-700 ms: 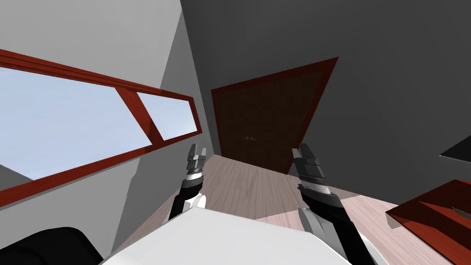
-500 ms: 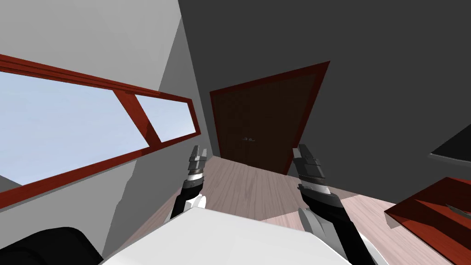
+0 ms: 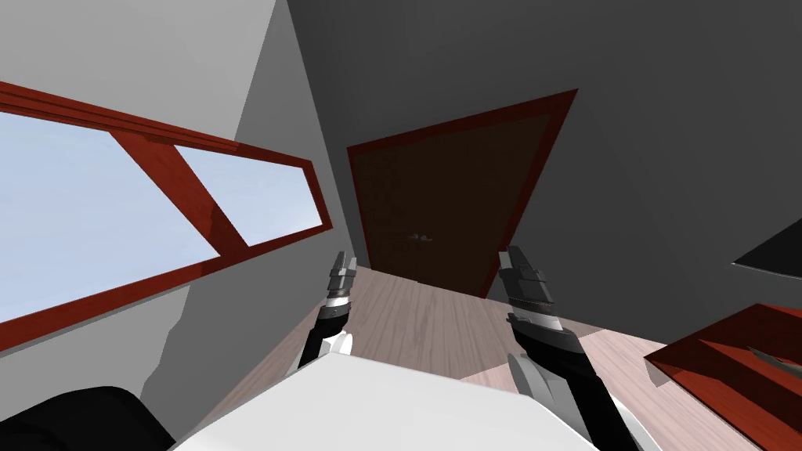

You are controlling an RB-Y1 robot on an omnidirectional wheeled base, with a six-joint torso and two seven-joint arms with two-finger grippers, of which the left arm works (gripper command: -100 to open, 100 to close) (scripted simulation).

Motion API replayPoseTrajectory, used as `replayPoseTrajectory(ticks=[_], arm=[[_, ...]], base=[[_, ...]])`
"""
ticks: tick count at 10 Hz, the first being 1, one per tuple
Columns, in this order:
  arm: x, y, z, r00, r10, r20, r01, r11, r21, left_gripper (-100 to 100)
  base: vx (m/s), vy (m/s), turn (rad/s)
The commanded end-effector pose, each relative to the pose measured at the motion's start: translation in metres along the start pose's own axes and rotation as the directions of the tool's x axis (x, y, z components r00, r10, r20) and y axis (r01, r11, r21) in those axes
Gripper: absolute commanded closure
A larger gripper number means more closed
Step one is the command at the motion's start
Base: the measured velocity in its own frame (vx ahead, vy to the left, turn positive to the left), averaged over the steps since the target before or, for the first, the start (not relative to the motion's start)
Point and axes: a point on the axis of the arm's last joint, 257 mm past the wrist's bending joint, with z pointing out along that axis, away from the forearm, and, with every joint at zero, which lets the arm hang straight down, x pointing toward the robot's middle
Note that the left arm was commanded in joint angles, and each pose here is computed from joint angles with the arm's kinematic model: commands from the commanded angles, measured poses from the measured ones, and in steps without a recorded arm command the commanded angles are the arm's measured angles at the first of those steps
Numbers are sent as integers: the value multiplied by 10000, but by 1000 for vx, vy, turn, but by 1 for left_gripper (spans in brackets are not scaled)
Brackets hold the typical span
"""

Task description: Pull the door open

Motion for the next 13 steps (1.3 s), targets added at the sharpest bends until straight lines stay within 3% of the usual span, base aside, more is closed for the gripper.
replayPoseTrajectory(ticks=[1, 7, 13], arm=[[-2, 118, -42, 9999, -57, -102, 55, 9998, -200, -100], [-3, 541, -172, 9991, -200, -380, 165, 9959, -895, -100], [-48, 1001, -346, 9976, -344, -593, 240, 9853, -1689, -100]], base=[[120, -43, -74], [96, -31, -56], [105, -35, -66]])
